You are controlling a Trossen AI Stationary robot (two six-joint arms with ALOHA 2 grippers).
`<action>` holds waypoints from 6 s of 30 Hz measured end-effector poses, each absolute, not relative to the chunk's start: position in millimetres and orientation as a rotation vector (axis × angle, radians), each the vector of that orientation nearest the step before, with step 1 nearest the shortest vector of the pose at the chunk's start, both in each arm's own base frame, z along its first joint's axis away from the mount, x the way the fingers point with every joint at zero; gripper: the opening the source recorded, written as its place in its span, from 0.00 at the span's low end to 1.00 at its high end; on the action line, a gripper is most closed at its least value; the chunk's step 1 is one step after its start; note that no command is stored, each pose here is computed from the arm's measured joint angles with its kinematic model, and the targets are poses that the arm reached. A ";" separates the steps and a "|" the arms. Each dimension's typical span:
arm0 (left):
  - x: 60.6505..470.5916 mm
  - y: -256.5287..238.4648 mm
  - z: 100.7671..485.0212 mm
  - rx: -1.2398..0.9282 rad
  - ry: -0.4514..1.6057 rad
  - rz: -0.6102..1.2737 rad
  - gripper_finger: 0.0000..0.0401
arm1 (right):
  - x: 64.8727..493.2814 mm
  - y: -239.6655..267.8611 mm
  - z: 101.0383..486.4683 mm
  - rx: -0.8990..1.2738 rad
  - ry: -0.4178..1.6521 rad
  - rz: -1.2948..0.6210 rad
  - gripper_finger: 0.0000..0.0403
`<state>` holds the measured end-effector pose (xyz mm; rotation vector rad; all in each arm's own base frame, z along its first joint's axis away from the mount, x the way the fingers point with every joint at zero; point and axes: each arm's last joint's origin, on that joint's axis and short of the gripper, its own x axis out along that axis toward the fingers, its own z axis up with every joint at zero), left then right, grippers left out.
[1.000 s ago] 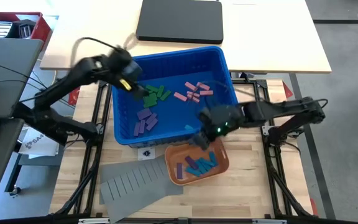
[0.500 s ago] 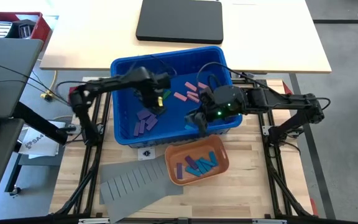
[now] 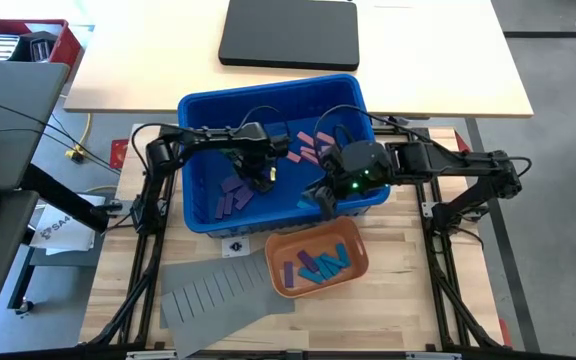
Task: Sort blocks
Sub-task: Put the purple block into the orange bin
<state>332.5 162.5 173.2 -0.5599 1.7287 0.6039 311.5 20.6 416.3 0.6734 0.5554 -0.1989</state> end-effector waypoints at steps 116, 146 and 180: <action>236.2 93.9 453.7 -0.589 0.349 -0.042 0.50 | 324.6 104.1 287.7 0.840 1.041 0.029 0.25; 234.7 93.4 451.4 -0.585 0.373 -0.033 0.50 | 337.2 104.1 156.7 1.008 1.263 -0.399 0.34; 270.0 124.9 280.4 -0.700 1.514 0.480 0.44 | 264.6 25.5 357.9 0.892 0.576 -0.223 0.36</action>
